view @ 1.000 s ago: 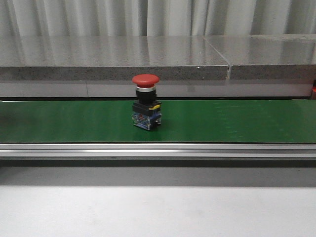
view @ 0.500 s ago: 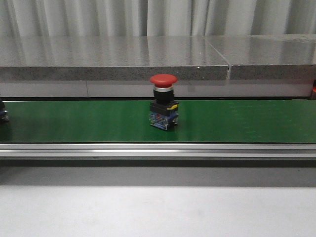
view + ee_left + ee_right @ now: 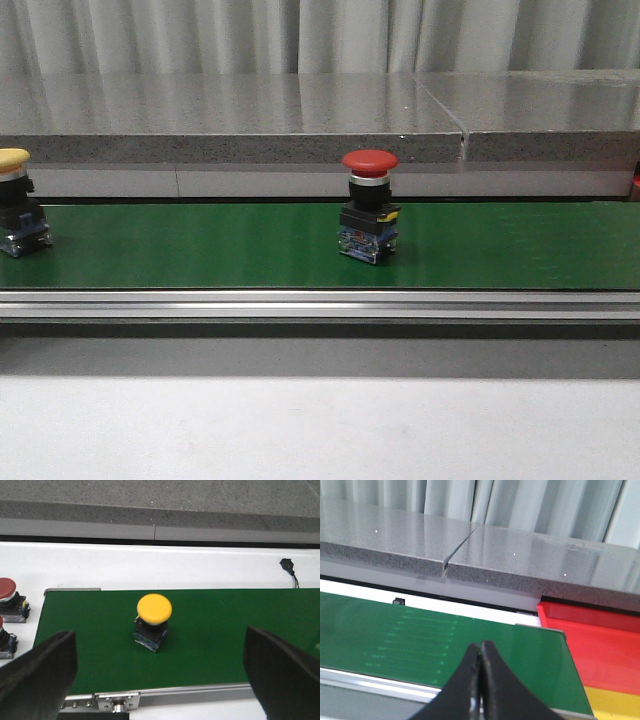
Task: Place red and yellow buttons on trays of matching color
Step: 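Release the yellow button on the belt and lift the left gripper away, then lower the right gripper onto the red button arriving at the belt end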
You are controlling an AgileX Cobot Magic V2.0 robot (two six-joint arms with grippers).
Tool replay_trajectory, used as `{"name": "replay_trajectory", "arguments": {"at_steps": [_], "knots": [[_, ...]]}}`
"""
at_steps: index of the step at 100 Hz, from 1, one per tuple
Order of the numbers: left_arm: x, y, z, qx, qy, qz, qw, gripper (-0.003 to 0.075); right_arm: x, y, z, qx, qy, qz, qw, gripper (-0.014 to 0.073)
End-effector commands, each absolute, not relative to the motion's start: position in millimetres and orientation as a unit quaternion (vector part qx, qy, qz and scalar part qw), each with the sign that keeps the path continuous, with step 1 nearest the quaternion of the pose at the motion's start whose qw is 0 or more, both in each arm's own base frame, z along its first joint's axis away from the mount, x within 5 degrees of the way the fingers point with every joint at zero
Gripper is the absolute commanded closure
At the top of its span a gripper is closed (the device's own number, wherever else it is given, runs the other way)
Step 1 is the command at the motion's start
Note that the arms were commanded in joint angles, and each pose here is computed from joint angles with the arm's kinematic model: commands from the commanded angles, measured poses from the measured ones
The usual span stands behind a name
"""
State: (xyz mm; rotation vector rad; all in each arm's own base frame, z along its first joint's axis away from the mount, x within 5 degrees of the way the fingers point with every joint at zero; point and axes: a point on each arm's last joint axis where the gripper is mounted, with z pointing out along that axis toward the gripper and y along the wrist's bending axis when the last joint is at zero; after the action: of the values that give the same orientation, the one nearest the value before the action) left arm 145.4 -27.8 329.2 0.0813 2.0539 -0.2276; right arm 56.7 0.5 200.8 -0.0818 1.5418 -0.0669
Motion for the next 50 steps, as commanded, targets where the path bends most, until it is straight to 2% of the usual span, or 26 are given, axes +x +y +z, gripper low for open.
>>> {"name": "replay_trajectory", "arguments": {"at_steps": [1,11,33,35,50], "knots": [[128.6,-25.5,333.0,0.031,0.814,-0.103,0.571,0.0134,54.1,1.4,214.8,-0.043,0.647,-0.034,0.761,0.0664],[111.8,-22.8,319.5,0.031,0.809,-0.104,0.578,0.0268,53.5,1.6,217.9,-0.043,0.634,-0.033,0.772,0.0664],[91.6,-19.6,301.9,0.031,0.799,-0.105,0.591,0.0719,50.2,1.1,233.4,-0.028,0.621,-0.020,0.783,0.0664],[90.7,-19.4,301.7,0.031,0.798,-0.105,0.593,0.0738,49.5,1.0,236.3,-0.025,0.622,-0.017,0.783,0.0664],[90.1,-19.3,300.3,0.031,0.798,-0.105,0.593,0.0739,44.6,0.8,263.9,-0.009,0.641,0.003,0.767,0.0664]]}}
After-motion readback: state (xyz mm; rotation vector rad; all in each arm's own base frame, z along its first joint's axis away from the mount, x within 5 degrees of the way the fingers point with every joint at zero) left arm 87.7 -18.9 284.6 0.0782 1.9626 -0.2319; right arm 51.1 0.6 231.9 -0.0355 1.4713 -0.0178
